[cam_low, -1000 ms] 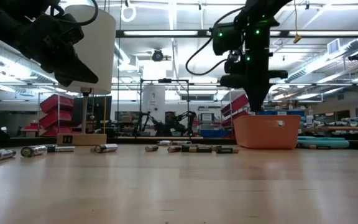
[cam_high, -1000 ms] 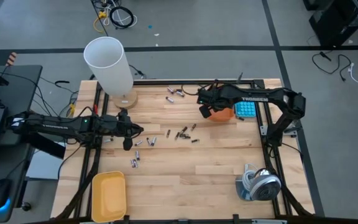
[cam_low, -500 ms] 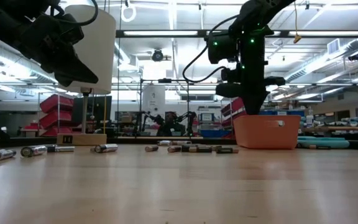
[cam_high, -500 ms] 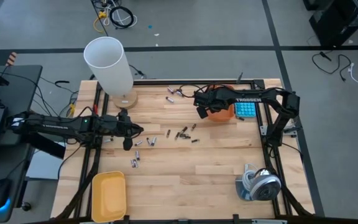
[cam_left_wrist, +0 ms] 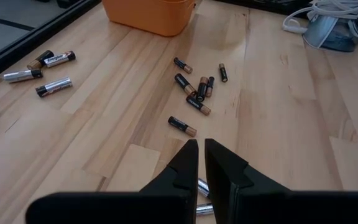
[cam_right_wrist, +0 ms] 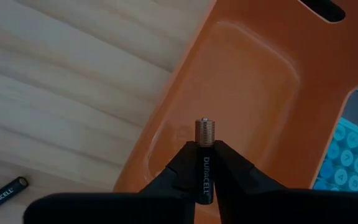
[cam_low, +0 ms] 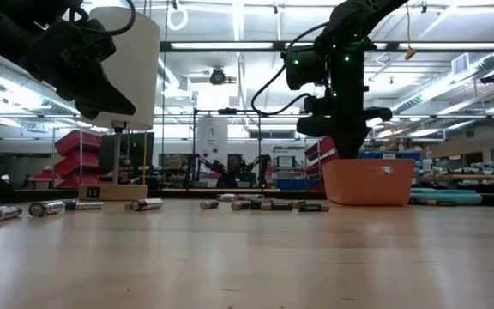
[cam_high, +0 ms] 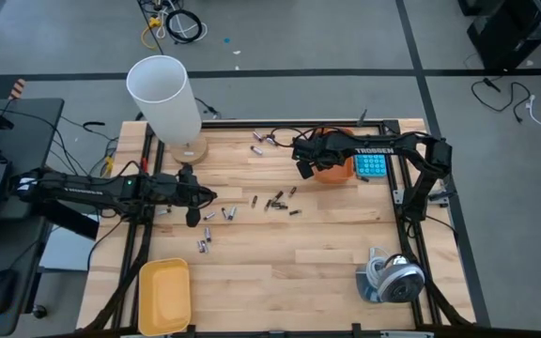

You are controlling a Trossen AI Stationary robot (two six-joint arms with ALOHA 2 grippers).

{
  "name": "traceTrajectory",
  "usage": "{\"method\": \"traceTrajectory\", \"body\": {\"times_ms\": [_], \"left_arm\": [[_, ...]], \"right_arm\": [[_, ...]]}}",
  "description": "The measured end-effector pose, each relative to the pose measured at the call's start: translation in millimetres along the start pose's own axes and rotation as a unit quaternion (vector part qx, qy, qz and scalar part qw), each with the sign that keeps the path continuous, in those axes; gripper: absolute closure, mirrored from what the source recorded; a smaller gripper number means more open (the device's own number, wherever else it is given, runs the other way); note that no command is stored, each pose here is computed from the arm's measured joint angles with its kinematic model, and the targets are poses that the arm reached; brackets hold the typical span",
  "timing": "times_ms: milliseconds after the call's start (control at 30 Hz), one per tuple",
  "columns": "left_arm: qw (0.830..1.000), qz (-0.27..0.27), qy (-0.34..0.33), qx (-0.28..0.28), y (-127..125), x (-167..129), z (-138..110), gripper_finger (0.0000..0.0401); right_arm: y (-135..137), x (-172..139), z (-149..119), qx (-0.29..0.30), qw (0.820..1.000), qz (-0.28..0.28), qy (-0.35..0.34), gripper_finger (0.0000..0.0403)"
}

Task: Sort batteries
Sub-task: Put the black battery into the orange bin

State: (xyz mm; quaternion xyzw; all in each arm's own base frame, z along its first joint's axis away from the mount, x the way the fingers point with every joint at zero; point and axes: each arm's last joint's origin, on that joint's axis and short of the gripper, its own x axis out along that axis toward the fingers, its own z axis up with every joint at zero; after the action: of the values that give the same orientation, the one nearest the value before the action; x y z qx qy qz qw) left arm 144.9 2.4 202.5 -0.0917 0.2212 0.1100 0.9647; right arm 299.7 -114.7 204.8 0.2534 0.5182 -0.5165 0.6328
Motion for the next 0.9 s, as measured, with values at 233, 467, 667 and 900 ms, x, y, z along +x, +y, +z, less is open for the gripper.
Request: {"method": "traceTrajectory", "body": {"times_ms": [233,467,667,900], "left_arm": [[1.000,0.000,0.000,0.000,0.0,0.0,0.0,0.0371],[1.000,0.000,0.000,0.000,0.0,0.0,0.0,0.0371],[1.000,0.000,0.000,0.000,0.0,0.0,0.0,0.0371],[1.000,0.000,0.000,0.000,0.0,0.0,0.0,0.0371]], "right_arm": [[0.0,0.0,0.0,0.001,1.000,0.000,0.000,0.0356],[0.0,0.0,-0.1,0.000,1.000,0.001,0.001,0.0353],[0.2,-0.1,-0.2,0.000,1.000,0.001,0.000,0.0352],[3.5,-19.8,0.2,-0.007,0.999,0.018,-0.033,0.0355]]}}
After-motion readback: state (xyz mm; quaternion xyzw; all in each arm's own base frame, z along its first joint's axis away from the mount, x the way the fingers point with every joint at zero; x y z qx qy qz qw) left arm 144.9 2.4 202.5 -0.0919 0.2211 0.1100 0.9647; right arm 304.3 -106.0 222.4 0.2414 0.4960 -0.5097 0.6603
